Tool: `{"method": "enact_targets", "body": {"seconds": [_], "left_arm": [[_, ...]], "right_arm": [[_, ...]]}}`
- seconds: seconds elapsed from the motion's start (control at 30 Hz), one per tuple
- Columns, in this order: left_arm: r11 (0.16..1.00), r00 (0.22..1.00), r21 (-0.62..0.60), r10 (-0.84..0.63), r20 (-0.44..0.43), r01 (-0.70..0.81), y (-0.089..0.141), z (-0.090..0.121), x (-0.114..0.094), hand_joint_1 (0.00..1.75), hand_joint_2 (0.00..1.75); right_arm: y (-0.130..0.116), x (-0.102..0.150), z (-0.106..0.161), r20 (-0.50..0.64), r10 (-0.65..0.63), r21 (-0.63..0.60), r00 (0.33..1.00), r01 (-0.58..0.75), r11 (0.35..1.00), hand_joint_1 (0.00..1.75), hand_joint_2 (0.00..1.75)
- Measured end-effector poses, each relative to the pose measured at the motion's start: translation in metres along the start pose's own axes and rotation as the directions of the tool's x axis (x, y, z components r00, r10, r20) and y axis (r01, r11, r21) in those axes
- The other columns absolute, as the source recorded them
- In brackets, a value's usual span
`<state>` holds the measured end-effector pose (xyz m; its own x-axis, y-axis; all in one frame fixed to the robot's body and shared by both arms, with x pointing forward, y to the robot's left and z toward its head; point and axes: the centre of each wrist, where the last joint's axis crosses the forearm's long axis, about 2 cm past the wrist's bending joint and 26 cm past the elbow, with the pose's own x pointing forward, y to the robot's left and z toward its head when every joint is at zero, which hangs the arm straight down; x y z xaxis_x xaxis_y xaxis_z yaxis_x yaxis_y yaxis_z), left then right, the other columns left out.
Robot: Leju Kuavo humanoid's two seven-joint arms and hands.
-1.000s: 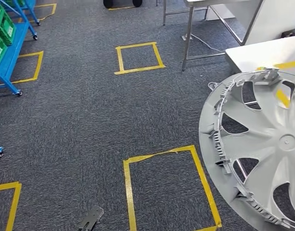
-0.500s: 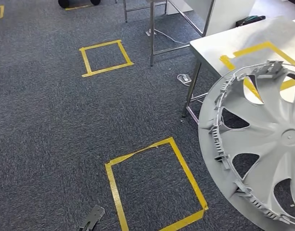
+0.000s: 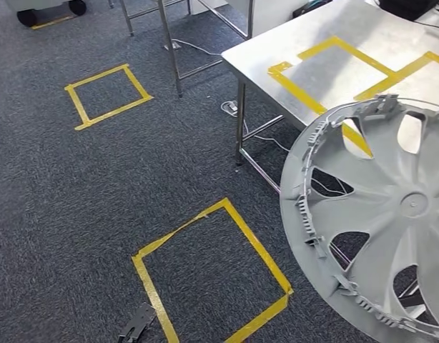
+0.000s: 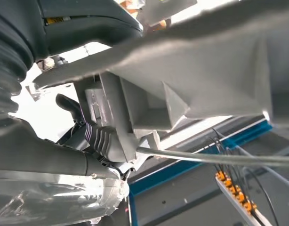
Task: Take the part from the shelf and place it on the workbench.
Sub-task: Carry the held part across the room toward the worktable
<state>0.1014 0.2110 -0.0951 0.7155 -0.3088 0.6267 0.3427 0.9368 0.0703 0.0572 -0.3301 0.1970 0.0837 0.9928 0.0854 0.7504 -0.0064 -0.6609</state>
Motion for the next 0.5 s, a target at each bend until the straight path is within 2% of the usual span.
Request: {"method": "enact_targets", "body": {"seconds": [0.27,0.5], "left_arm": [[0.998,0.998,0.016,0.054,-0.022,-0.054,0.014,0.007,-0.02,0.0,1.75],[0.997,0.998,0.042,0.058,-0.03,-0.057,0.025,0.009,-0.026,0.0,1.75]], "right_arm": [[0.015,0.02,-0.009,0.068,-0.036,0.004,0.997,0.035,0.999,1.75,1.75],[0.026,0.031,-0.012,0.063,-0.082,0.003,0.995,0.082,0.997,1.75,1.75]]}}
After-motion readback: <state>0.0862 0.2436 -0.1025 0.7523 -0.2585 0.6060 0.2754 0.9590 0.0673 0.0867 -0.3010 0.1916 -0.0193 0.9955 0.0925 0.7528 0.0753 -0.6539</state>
